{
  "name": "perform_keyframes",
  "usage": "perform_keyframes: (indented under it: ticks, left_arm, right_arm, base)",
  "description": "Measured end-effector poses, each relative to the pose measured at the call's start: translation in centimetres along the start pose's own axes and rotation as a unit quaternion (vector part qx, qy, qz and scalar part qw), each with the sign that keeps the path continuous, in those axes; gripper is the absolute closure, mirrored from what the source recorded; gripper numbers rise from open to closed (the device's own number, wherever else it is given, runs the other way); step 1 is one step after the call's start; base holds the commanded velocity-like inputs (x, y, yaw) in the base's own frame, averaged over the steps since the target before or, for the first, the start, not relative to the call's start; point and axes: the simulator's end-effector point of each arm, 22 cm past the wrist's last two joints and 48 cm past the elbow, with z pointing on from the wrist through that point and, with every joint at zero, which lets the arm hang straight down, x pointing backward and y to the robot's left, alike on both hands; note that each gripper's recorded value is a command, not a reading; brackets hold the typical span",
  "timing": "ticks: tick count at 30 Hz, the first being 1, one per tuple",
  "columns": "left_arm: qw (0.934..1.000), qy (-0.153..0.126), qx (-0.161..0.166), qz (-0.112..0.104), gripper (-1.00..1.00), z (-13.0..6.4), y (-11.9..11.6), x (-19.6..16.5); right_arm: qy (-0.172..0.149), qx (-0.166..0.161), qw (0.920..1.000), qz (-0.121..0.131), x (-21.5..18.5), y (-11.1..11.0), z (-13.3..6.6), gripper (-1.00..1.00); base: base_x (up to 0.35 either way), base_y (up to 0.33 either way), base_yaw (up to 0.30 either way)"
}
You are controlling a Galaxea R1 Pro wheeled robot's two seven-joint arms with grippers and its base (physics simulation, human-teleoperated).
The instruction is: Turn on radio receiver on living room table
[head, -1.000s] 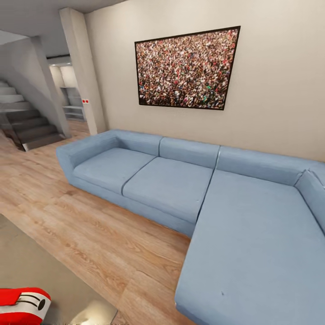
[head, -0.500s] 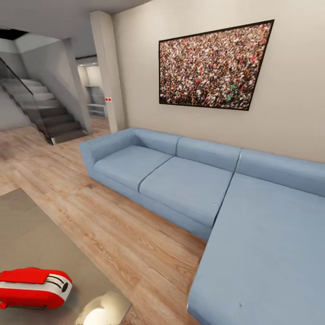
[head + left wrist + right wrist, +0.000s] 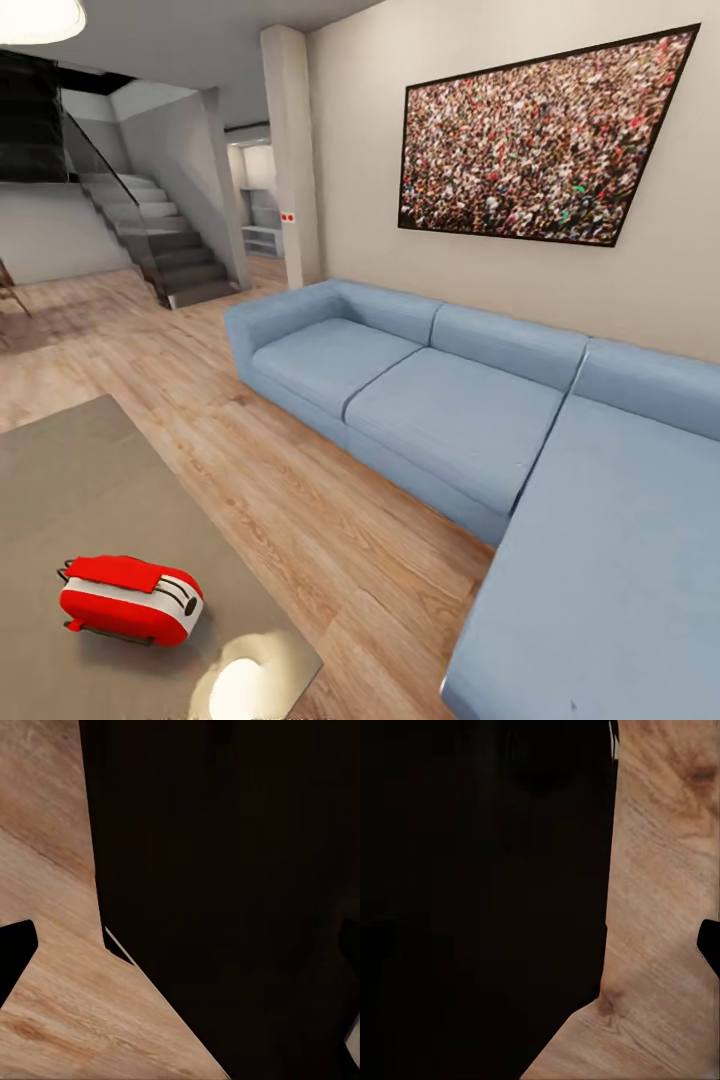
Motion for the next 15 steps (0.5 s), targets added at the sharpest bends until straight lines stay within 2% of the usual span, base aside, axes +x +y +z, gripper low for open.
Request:
perform_keyframes:
  ticks: [15]
  left_arm:
    - [1.0000,0.003,0.000,0.000,-1.00,-0.01,0.00,0.26]
  right_arm:
    - [0.003,0.000,1.0000,0.000,0.26,0.00,-0.01,-1.00]
  base:
    - [0.000,0.000,0.268]
